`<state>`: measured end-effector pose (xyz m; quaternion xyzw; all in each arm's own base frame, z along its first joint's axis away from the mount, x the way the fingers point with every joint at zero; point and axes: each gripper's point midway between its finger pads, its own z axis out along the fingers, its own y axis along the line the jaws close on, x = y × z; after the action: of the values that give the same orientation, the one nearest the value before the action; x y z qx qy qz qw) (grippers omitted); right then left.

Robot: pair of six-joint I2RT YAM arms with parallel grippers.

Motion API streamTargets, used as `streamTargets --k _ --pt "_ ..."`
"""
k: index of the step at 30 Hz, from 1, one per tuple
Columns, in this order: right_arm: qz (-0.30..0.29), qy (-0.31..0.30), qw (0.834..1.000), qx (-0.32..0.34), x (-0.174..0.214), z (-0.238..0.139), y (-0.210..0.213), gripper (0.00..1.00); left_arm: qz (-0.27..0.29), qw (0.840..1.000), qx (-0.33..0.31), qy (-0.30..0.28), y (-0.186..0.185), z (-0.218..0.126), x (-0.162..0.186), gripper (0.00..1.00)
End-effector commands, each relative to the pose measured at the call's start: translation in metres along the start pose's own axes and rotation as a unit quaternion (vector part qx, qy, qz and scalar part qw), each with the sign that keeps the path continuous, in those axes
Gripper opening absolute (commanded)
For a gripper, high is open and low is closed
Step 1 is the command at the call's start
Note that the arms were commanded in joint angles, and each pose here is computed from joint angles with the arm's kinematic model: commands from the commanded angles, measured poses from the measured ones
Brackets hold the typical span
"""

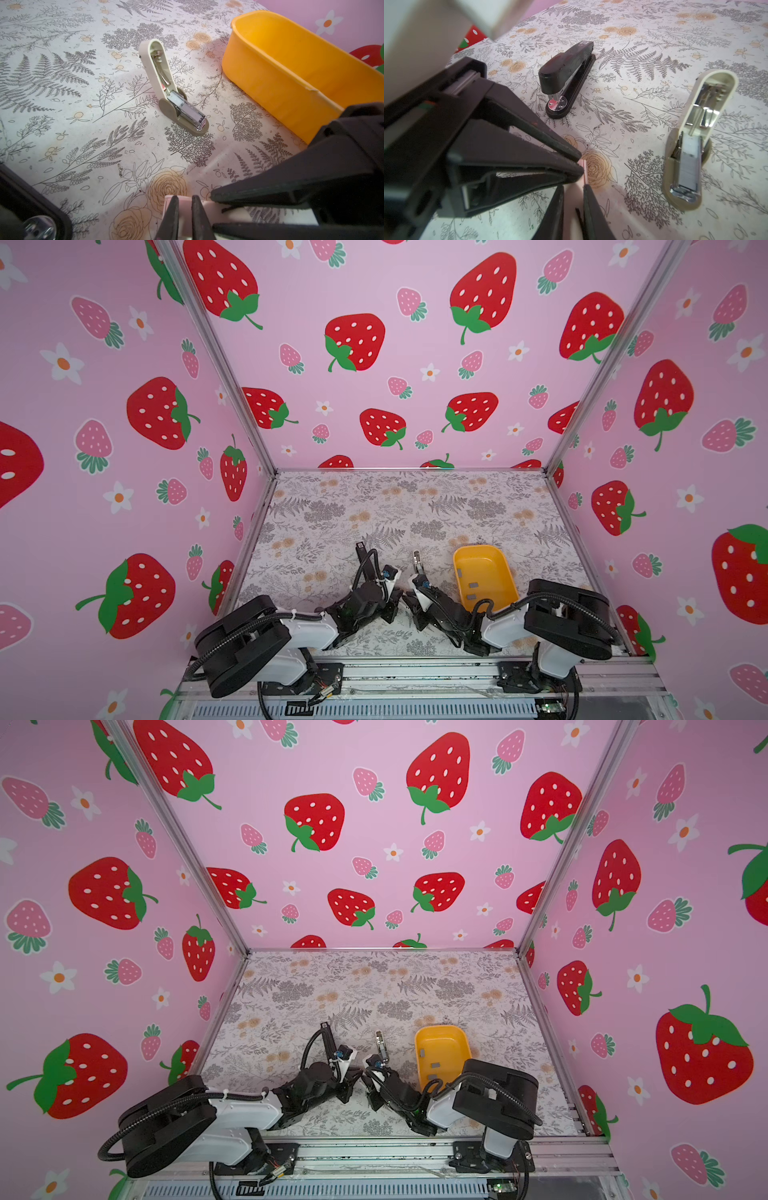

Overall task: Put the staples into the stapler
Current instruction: 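Hold the pink stapler between both grippers and press its top down, then carry the pink stapler beside the black stapler with right gripper while left withdraws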

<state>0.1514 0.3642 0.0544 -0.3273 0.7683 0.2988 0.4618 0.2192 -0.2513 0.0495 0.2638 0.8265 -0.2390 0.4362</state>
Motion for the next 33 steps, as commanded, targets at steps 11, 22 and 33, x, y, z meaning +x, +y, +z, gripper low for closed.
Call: streamTargets --k 11,22,33 --pt "-0.009 0.088 0.996 0.01 0.078 -0.006 -0.015 0.19 0.019 0.999 -0.002 0.028 0.003 0.005 0.024 0.14" --pt "-0.01 0.076 0.997 0.012 0.062 -0.006 -0.012 0.21 0.011 1.0 -0.017 0.023 0.007 0.003 0.018 0.13" --pt "-0.025 0.021 0.999 -0.01 -0.012 -0.016 0.009 0.39 -0.039 0.99 -0.138 0.012 0.043 -0.032 -0.013 0.16"
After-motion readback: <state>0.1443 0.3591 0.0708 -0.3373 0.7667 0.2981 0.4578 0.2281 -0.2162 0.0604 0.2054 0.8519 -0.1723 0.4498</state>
